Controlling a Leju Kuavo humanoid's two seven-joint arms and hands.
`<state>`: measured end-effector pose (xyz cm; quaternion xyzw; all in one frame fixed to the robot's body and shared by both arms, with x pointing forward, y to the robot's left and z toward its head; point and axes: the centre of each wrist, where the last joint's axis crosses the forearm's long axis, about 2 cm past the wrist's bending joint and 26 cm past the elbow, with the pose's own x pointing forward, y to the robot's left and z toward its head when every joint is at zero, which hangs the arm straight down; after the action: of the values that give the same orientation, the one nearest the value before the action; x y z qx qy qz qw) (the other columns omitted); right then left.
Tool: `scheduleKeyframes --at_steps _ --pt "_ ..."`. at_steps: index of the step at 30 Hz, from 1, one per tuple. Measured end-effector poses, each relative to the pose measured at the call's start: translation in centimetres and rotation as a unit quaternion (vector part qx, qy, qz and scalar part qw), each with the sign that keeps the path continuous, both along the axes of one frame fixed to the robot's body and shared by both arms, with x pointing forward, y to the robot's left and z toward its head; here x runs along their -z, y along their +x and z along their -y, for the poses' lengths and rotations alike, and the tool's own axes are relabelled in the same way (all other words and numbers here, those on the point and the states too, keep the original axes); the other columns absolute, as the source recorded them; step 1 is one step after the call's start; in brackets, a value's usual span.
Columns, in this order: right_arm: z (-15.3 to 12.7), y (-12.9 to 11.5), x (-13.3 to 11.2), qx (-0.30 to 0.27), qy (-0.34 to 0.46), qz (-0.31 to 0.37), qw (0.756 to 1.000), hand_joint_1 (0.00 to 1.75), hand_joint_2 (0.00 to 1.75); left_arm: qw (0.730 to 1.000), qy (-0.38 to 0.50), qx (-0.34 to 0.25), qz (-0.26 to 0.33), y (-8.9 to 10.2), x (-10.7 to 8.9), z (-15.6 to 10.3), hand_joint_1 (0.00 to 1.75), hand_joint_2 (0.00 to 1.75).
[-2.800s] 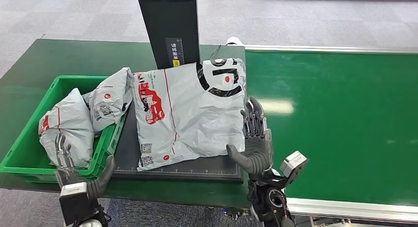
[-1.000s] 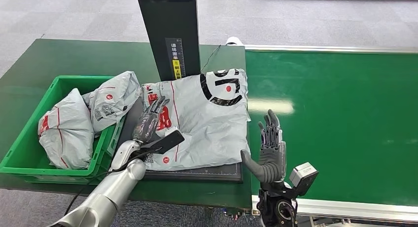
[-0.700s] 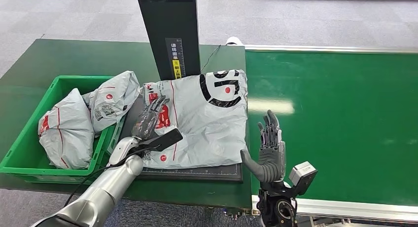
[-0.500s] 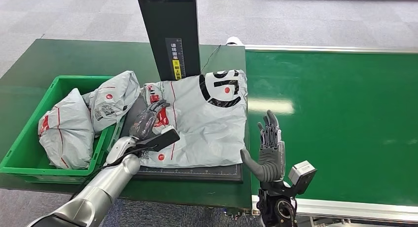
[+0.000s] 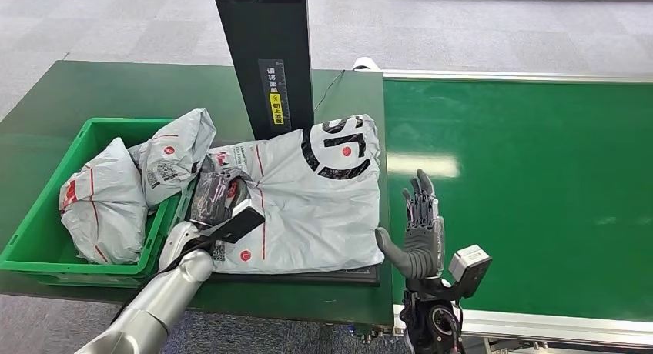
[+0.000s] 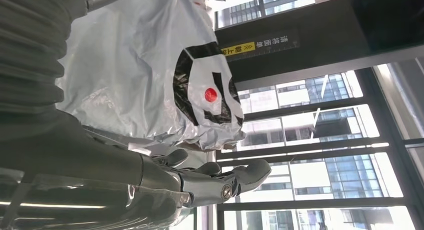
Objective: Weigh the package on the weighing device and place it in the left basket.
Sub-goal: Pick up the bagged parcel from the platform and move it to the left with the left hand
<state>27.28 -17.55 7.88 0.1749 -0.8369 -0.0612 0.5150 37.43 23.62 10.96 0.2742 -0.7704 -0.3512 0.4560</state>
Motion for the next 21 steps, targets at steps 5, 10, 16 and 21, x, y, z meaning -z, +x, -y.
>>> scheduleKeyframes --at_steps 5,10,16,21 --pt "0.1 0.0 0.1 0.005 -0.001 -0.002 1.000 0.00 1.75 0.995 -0.079 0.009 0.054 -2.0 -0.6 0.7 1.75 1.75" --pt "0.1 0.0 0.1 0.011 -0.002 -0.004 1.000 0.00 1.75 0.980 -0.159 0.017 0.119 -3.4 -2.6 0.9 1.75 1.75" --pt "0.2 0.0 0.2 0.016 -0.002 -0.007 1.000 0.00 1.75 0.954 -0.217 0.017 0.206 -6.0 -5.0 0.3 1.75 1.75" --pt "0.3 0.0 0.3 0.017 -0.002 -0.008 1.000 0.00 1.75 0.933 -0.247 0.010 0.262 -8.5 -6.4 -1.2 1.75 1.75"
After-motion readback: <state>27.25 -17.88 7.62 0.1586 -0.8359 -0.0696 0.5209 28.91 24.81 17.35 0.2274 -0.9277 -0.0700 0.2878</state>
